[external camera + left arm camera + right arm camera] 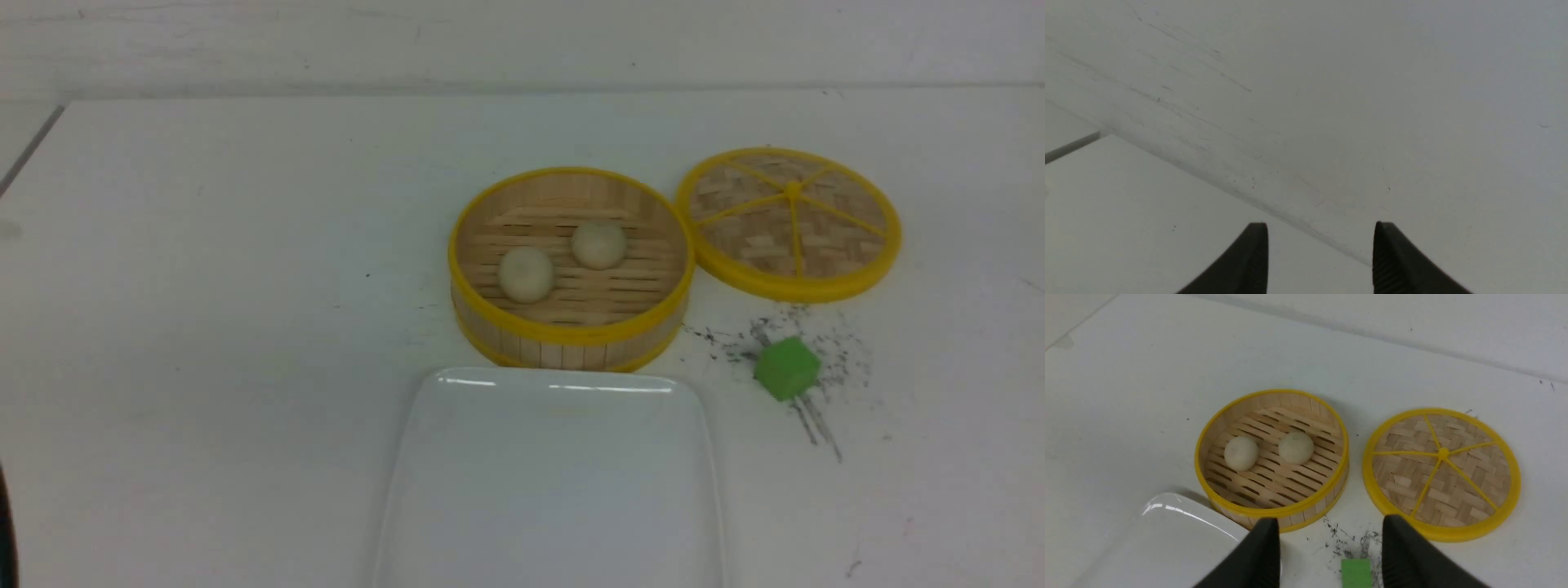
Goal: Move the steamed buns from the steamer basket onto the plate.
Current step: Use the right arm to grab the steamed stuffed bun that is closest to it
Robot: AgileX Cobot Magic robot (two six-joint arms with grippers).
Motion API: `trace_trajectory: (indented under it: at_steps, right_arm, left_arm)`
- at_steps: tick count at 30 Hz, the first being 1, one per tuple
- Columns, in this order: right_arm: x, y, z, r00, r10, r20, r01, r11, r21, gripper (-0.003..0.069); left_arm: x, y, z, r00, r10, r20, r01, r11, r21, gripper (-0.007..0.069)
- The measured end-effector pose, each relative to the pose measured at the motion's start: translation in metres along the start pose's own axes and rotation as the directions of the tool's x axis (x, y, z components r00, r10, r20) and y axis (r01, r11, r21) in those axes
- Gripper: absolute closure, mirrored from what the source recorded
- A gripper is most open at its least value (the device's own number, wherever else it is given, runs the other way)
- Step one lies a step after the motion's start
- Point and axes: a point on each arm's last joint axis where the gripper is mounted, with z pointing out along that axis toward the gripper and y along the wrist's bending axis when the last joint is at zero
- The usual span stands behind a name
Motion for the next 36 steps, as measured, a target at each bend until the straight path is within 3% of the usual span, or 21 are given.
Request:
trace_trajectory:
  at_steps: [7,12,15,19,28,36]
  right_arm:
    - [-0.011,-0.022,0.070,0.990,-0.020,-0.140,0.006,0.995,-0.100,0.0306]
    - [0.003,-0.039,0.134,0.974,-0.034,-0.223,-0.012,0.979,-0.202,0.0306]
    - [0.011,-0.045,0.163,0.972,-0.046,-0.230,-0.010,0.972,-0.236,0.0306]
    - [0.018,-0.045,0.189,0.970,-0.076,-0.232,0.016,0.968,-0.251,0.0306]
    - [0.028,-0.012,0.254,0.929,-0.221,-0.298,0.135,0.949,-0.285,0.0306]
    - [0.006,-0.012,0.291,0.898,-0.208,-0.388,0.137,0.970,-0.202,0.0306]
  left_arm:
    - [0.008,-0.002,0.022,0.998,-0.021,-0.059,0.023,0.999,0.028,0.0307]
    - [0.007,-0.011,0.025,0.998,0.062,-0.034,-0.056,0.989,0.140,0.0322]
    - [0.006,-0.016,0.024,0.998,0.050,-0.027,-0.044,0.980,0.195,0.0322]
    - [0.007,-0.018,0.024,0.999,0.010,-0.046,0.000,0.977,0.214,0.0322]
    - [0.016,-0.024,0.022,0.990,0.017,-0.143,0.023,0.961,0.275,0.0322]
    - [0.024,-0.024,0.020,0.972,0.042,-0.230,0.025,0.959,0.282,0.0322]
